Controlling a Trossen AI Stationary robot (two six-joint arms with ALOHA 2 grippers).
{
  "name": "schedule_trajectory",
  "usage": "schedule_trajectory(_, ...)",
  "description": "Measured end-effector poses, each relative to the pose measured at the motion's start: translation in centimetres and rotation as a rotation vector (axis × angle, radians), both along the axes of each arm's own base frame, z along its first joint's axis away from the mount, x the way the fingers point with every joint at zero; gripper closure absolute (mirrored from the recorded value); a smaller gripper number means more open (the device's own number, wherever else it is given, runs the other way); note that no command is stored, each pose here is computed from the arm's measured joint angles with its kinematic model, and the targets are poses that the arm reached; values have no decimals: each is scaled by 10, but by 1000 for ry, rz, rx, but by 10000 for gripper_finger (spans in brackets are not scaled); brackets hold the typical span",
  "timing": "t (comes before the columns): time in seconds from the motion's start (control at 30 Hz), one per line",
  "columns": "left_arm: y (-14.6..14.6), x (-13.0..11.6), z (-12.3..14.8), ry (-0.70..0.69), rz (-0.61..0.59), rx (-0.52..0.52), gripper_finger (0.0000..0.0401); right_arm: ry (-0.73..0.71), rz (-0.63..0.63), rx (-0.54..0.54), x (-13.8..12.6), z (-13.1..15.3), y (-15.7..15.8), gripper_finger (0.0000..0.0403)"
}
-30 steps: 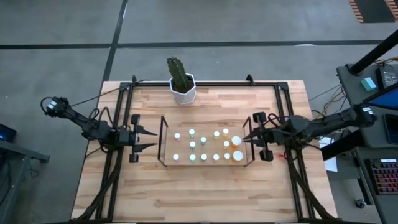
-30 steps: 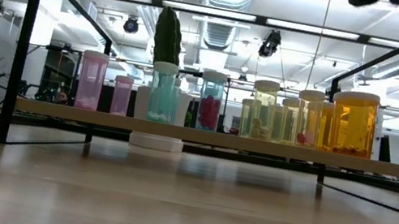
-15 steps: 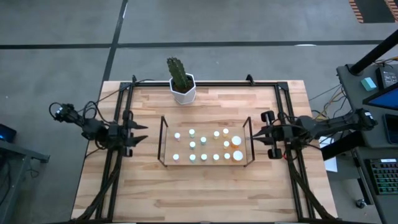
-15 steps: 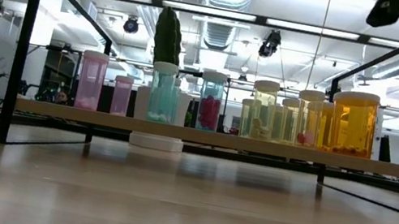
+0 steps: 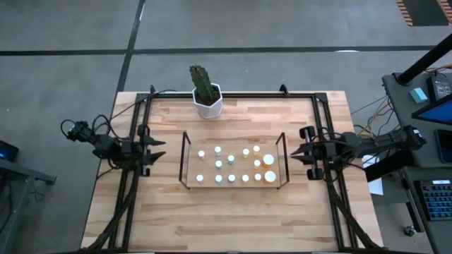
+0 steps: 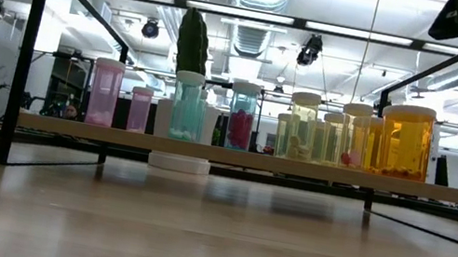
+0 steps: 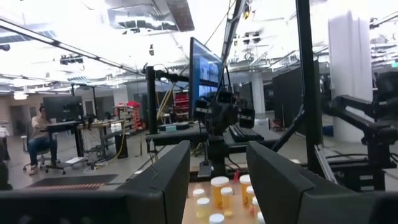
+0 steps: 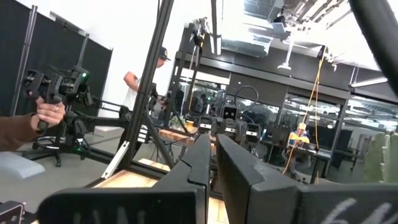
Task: Pick and place medicine bottles onto shelf by color
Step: Return to Home Position
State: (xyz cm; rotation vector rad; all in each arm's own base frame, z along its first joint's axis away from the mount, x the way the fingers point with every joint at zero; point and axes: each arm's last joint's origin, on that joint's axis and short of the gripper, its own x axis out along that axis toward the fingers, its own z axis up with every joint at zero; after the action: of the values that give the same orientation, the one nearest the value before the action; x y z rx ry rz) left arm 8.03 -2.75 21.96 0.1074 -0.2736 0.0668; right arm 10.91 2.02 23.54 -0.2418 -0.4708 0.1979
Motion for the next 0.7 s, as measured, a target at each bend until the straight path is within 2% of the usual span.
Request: schedule_trajectory(0.7,-2,3,-10,91,-13,-2,258,-38,21,36,-14,-18,-2,385)
